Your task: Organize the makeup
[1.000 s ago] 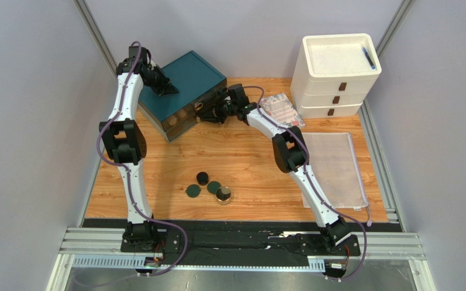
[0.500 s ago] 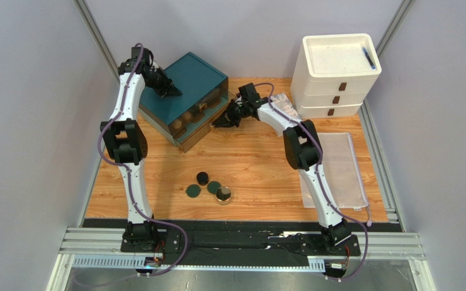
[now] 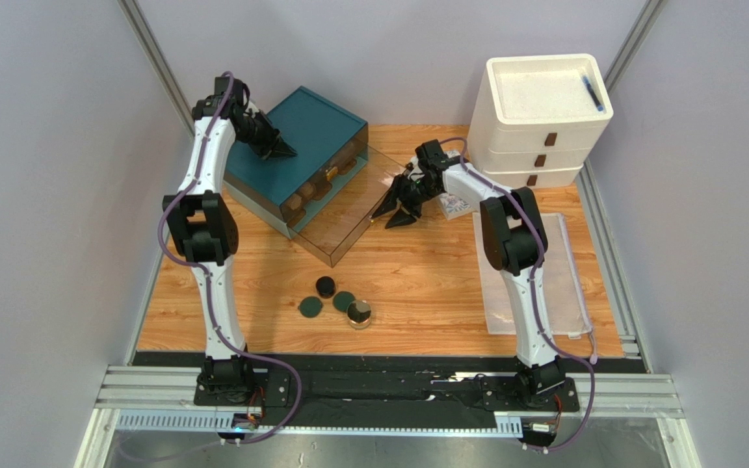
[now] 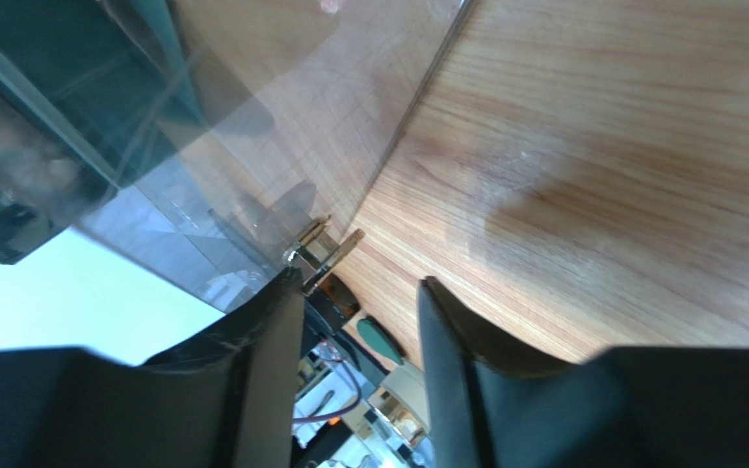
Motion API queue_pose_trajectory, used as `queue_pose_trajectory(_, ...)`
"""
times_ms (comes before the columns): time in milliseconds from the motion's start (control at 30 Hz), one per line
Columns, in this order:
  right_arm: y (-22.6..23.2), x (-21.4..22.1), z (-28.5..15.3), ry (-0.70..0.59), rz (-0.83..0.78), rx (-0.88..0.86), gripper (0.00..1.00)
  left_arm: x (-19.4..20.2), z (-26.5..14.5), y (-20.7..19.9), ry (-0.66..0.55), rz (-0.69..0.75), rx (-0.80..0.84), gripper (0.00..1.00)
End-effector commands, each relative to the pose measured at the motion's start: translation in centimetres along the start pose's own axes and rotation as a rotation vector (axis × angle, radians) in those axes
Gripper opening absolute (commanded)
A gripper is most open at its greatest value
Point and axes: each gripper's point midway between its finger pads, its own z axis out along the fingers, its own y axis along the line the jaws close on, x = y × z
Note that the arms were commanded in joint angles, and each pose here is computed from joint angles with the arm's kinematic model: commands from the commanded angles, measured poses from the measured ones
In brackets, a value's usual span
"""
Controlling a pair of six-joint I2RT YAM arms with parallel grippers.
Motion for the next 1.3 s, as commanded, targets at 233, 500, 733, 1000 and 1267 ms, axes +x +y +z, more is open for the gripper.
queue_pose_trajectory(233,4.5,4.6,-7.7,-0.054,-0.408,0.098,0.52,1.2,4.2,8.7,0.069,-0.05,-0.278,0.0)
queue_pose_trajectory(500,3.2,14.0,-5.2,0.13,-0.792,0.275,0.77,1.9,4.0,9.0,0.09,-0.031,-0.281,0.0)
queue_pose_trajectory(733,1.9,22.0,-1.6,0.309,-1.049,0.434,0.83,2.4,3.4,9.0,0.1,-0.009,-0.282,0.0)
queue_pose_trajectory(1000,-0.7,24.2,0.7,0.385,-1.127,0.585,0.88,3.3,3.6,9.7,0.125,0.003,-0.274,0.0)
queue_pose_trajectory(1267,-2.1,23.6,3.4,0.402,-1.123,0.655,0.88,4.6,3.5,10.7,0.142,0.015,-0.283,0.0)
